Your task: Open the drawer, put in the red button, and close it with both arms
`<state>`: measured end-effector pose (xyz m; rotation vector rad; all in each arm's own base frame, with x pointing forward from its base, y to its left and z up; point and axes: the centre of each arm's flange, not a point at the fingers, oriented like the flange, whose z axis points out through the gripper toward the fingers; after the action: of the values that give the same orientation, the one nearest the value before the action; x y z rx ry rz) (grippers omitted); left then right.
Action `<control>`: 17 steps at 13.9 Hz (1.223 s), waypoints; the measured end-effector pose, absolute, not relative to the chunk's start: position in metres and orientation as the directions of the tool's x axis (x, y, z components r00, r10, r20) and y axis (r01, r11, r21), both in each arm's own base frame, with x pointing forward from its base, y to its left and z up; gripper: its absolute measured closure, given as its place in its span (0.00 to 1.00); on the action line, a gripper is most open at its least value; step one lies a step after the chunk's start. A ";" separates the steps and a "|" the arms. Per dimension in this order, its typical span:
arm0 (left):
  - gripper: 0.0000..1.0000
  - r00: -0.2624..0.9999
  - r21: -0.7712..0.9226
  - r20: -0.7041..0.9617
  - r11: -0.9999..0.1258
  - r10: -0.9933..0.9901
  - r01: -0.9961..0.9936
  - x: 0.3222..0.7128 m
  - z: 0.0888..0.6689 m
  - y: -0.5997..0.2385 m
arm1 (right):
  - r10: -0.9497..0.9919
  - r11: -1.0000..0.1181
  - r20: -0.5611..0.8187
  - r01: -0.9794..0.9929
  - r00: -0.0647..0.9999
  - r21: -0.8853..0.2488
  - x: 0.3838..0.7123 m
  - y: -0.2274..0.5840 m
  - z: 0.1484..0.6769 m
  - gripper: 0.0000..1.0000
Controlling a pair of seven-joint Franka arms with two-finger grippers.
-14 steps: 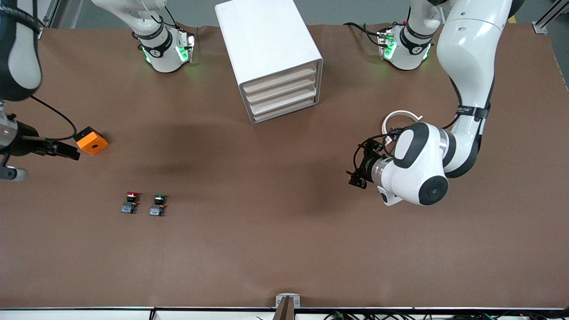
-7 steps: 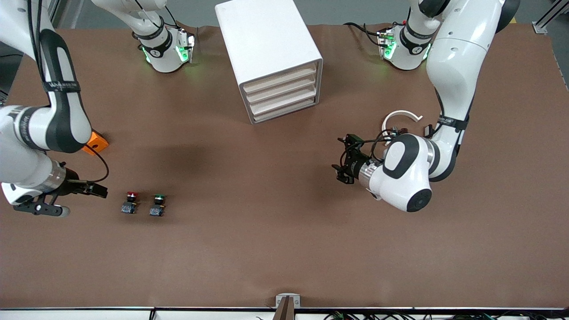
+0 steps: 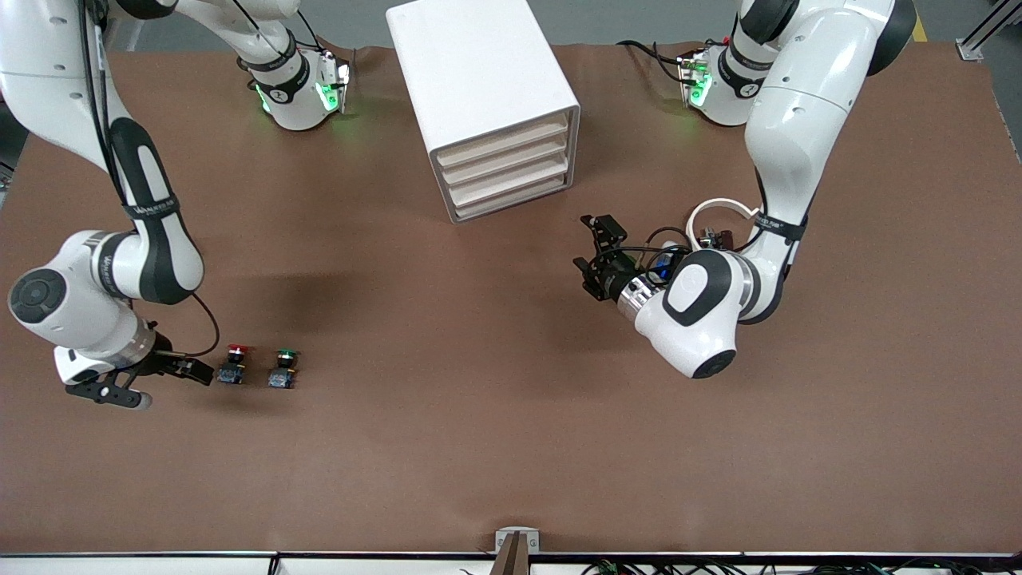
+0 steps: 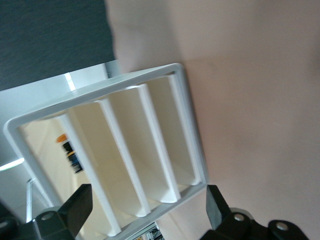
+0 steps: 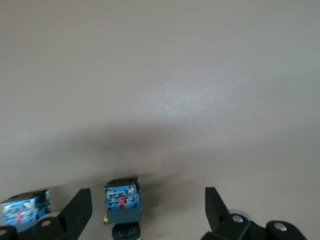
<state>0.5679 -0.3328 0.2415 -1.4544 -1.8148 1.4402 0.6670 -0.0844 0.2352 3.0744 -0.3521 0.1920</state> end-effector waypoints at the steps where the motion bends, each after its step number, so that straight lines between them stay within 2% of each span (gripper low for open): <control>1: 0.00 -0.379 -0.897 -0.249 -0.064 0.891 0.437 0.562 0.238 -0.337 | -0.220 -0.974 0.121 -0.225 0.968 0.027 0.667 -0.082 0.227 0.00; 3: 0.00 -0.367 -0.919 -0.205 -0.050 0.907 0.392 0.550 0.232 -0.350 | -0.216 -0.975 0.108 -0.220 0.970 0.027 0.666 -0.078 0.218 0.00; 4: 0.04 -0.355 -0.925 -0.193 -0.049 0.915 0.376 0.544 0.231 -0.356 | -0.214 -0.976 0.108 -0.218 0.971 0.026 0.666 -0.077 0.216 0.00; 5: 0.04 -0.345 -0.931 -0.180 -0.047 0.921 0.361 0.538 0.230 -0.360 | -0.212 -0.976 0.107 -0.216 0.971 0.026 0.666 -0.076 0.214 0.00; 8: 0.37 -0.318 -0.950 -0.146 -0.043 0.937 0.310 0.518 0.215 -0.370 | -0.213 -0.976 0.098 -0.217 0.972 0.026 0.665 -0.074 0.207 0.00; 10: 0.51 -0.302 -0.962 -0.124 -0.039 0.945 0.271 0.503 0.204 -0.376 | -0.221 -0.974 0.089 -0.224 0.971 0.026 0.663 -0.074 0.199 0.00; 17: 0.51 -0.277 -0.986 -0.106 -0.064 0.955 0.157 0.461 0.190 -0.401 | -0.250 -0.968 0.073 -0.252 0.965 0.013 0.661 -0.073 0.187 0.00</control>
<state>0.4606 -0.4006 0.1900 -1.2340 -1.4925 1.4149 0.6612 -0.0730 0.1871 3.0925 -0.3948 0.1099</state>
